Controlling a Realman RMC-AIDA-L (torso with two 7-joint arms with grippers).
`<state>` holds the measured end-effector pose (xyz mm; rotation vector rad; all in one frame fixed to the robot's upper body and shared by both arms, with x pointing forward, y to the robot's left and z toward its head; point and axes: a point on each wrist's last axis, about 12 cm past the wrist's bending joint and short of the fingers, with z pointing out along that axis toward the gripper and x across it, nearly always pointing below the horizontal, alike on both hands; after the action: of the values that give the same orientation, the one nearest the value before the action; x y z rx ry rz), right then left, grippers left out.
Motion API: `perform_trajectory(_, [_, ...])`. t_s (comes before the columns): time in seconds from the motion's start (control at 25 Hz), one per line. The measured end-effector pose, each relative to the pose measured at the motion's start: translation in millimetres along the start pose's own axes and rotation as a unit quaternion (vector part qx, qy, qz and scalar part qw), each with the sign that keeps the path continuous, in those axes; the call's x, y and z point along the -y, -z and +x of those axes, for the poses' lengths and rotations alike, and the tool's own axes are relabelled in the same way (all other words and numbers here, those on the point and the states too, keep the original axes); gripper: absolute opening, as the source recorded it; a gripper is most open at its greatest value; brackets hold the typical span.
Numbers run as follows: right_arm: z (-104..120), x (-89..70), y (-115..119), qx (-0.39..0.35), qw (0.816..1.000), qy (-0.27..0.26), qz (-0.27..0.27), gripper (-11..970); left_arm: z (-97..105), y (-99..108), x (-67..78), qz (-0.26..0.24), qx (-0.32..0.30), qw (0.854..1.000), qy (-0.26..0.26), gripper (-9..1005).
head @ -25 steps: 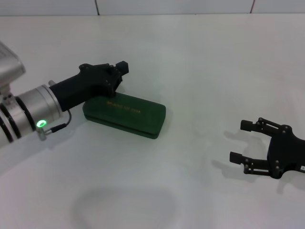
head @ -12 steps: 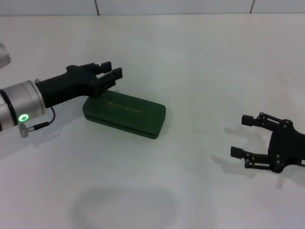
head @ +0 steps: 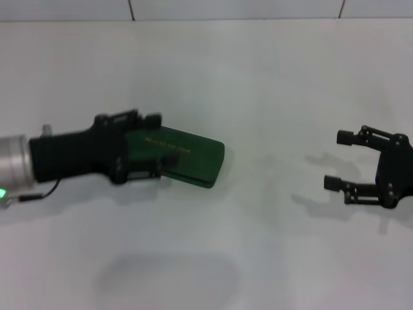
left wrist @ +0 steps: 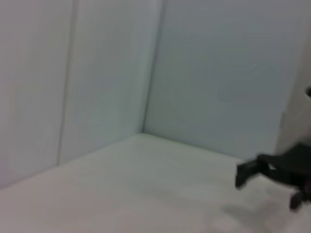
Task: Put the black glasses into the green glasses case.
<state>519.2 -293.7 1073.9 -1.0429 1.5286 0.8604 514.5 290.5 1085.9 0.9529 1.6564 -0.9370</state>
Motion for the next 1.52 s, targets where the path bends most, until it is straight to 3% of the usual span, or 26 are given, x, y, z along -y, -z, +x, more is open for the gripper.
perform_trajectory(0.04, [-1, -0.5, 1, -0.004, 1.000, 0.004, -0.008, 871, 4, 6, 4.0, 0.001, -0.006, 1.000, -0.005, 580])
perform_trajectory(0.16, [-2, -3.0, 2, -0.009, 1.000, 0.011, -0.026, 871, 18, 24, 15.0, -0.015, -0.017, 1.000, 0.000, 808])
perform_trajectory(0.36, [6, -14.7, -5, -0.029, 0.998, 0.012, -0.059, 870, 39, 47, 32.5, -0.031, -0.030, 0.999, 0.027, 880])
perform_trajectory(0.68, [13, -23.7, -17, -0.033, 0.997, 0.006, -0.064, 870, 60, 63, 51.4, -0.061, -0.028, 0.997, 0.043, 880])
perform_trajectory(1.08, [13, -23.6, -19, -0.030, 0.998, 0.006, -0.061, 870, 60, 76, 54.5, -0.064, -0.023, 0.997, 0.047, 879])
perform_trajectory(1.52, [13, -23.5, -18, -0.031, 0.998, 0.005, -0.060, 869, 59, 76, 53.8, -0.060, -0.024, 0.997, 0.046, 879])
